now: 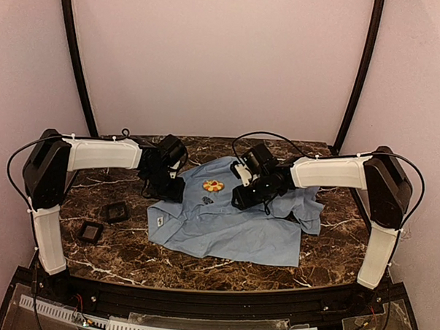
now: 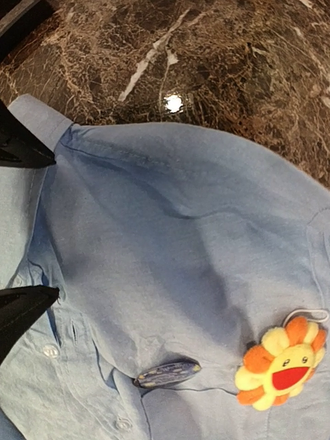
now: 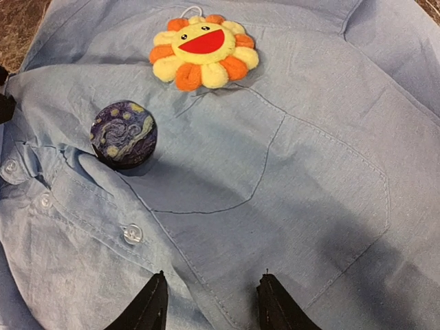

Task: Remove the brooch from the garment
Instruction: Adjust the crumpled clothing at the center of the board, then pick up the crumpled clothing from the center of the board, then pass from the right arm to the left

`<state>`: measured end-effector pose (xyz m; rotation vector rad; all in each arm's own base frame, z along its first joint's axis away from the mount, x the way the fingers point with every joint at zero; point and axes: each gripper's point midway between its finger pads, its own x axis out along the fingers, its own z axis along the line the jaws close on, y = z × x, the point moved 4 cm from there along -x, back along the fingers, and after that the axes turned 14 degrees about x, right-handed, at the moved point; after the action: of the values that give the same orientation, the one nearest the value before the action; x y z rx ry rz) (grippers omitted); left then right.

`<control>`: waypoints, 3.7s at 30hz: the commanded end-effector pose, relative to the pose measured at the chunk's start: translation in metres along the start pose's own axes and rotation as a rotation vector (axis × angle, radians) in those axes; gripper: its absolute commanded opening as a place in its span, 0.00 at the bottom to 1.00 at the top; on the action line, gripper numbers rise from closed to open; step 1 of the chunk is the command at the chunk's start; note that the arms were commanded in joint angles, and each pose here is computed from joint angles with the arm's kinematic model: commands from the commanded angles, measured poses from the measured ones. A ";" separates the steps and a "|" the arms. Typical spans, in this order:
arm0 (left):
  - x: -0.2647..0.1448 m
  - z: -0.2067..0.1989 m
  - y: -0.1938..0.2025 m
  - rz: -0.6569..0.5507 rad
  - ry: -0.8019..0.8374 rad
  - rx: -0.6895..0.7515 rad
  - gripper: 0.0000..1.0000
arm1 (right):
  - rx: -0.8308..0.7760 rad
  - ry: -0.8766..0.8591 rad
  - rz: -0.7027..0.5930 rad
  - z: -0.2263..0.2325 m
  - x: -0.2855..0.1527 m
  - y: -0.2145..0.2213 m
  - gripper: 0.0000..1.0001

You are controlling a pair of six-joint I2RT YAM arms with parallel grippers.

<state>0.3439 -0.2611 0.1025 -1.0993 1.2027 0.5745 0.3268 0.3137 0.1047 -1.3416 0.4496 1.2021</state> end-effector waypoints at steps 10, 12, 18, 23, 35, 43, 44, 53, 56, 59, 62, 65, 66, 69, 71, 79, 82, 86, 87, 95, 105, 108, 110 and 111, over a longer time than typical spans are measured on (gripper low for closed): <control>0.016 0.007 0.021 0.072 -0.029 0.003 0.15 | -0.024 0.014 0.053 0.002 0.011 0.032 0.00; 0.016 0.007 0.022 0.072 -0.029 0.002 0.10 | -0.015 0.009 0.063 0.003 0.005 0.041 0.00; 0.011 0.002 0.020 0.050 0.012 0.016 0.01 | 0.013 0.014 0.103 0.002 -0.018 0.077 0.00; -0.001 -0.012 0.020 0.009 0.137 0.062 0.01 | 0.043 -0.020 0.045 0.015 -0.046 0.061 0.23; -0.055 -0.008 0.035 -0.128 0.169 0.013 0.43 | -0.033 -0.028 0.001 0.072 -0.024 0.012 0.65; -0.083 0.005 0.040 -0.192 0.106 -0.050 0.65 | -0.009 0.024 0.030 0.084 0.017 0.010 0.61; -0.084 0.006 0.040 -0.193 0.103 -0.049 0.66 | -0.007 0.038 0.034 0.083 0.022 0.011 0.61; -0.092 0.012 0.047 -0.178 0.060 -0.020 0.70 | 0.007 0.069 0.012 0.092 0.042 0.003 0.52; -0.093 0.013 0.048 -0.180 0.058 -0.018 0.70 | 0.001 0.104 0.021 0.089 0.050 0.006 0.48; -0.094 0.013 0.046 -0.186 0.057 -0.018 0.70 | -0.004 0.153 0.034 0.084 0.058 0.010 0.43; -0.094 0.013 0.045 -0.189 0.056 -0.018 0.71 | -0.010 0.192 0.034 0.079 0.061 0.012 0.33; -0.095 0.013 0.044 -0.193 0.056 -0.018 0.70 | -0.005 0.207 0.009 0.078 0.055 0.008 0.19; -0.096 0.013 0.044 -0.195 0.056 -0.017 0.70 | -0.003 0.214 -0.004 0.078 0.051 0.005 0.14; -0.099 0.013 0.043 -0.205 0.055 -0.016 0.71 | 0.009 0.230 -0.047 0.076 0.038 -0.003 0.02; -0.102 0.013 0.040 -0.217 0.055 -0.014 0.71 | 0.019 0.235 -0.085 0.075 0.026 -0.009 0.00; -0.140 -0.006 0.004 -0.346 0.177 0.038 0.77 | 0.008 -0.053 -0.282 0.104 -0.055 -0.039 0.00; -0.157 -0.023 -0.012 -0.413 0.295 0.075 0.84 | -0.018 -0.223 -0.347 0.120 -0.088 -0.042 0.00; -0.168 -0.041 -0.025 -0.462 0.429 0.093 0.91 | -0.030 -0.350 -0.405 0.128 -0.122 -0.043 0.00; -0.171 -0.047 -0.025 -0.462 0.474 0.094 0.93 | -0.032 -0.368 -0.411 0.130 -0.127 -0.044 0.00; -0.172 -0.059 -0.026 -0.486 0.577 0.119 0.99 | -0.013 -0.490 -0.416 0.140 -0.147 -0.043 0.00; -0.142 -0.059 -0.003 -0.405 0.501 0.241 0.99 | 0.030 -0.558 -0.383 0.142 -0.145 -0.040 0.00; -0.139 -0.059 -0.001 -0.397 0.461 0.294 0.99 | 0.041 -0.561 -0.376 0.139 -0.144 -0.040 0.00; -0.138 -0.062 0.001 -0.394 0.443 0.335 0.98 | 0.053 -0.562 -0.369 0.138 -0.143 -0.039 0.00; -0.139 -0.063 0.002 -0.393 0.437 0.344 0.98 | 0.056 -0.574 -0.379 0.138 -0.144 -0.041 0.00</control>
<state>0.2778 -0.2937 0.2439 -1.2703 1.3613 -0.1861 0.2537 0.3892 0.2571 -0.9988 -0.0930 1.1951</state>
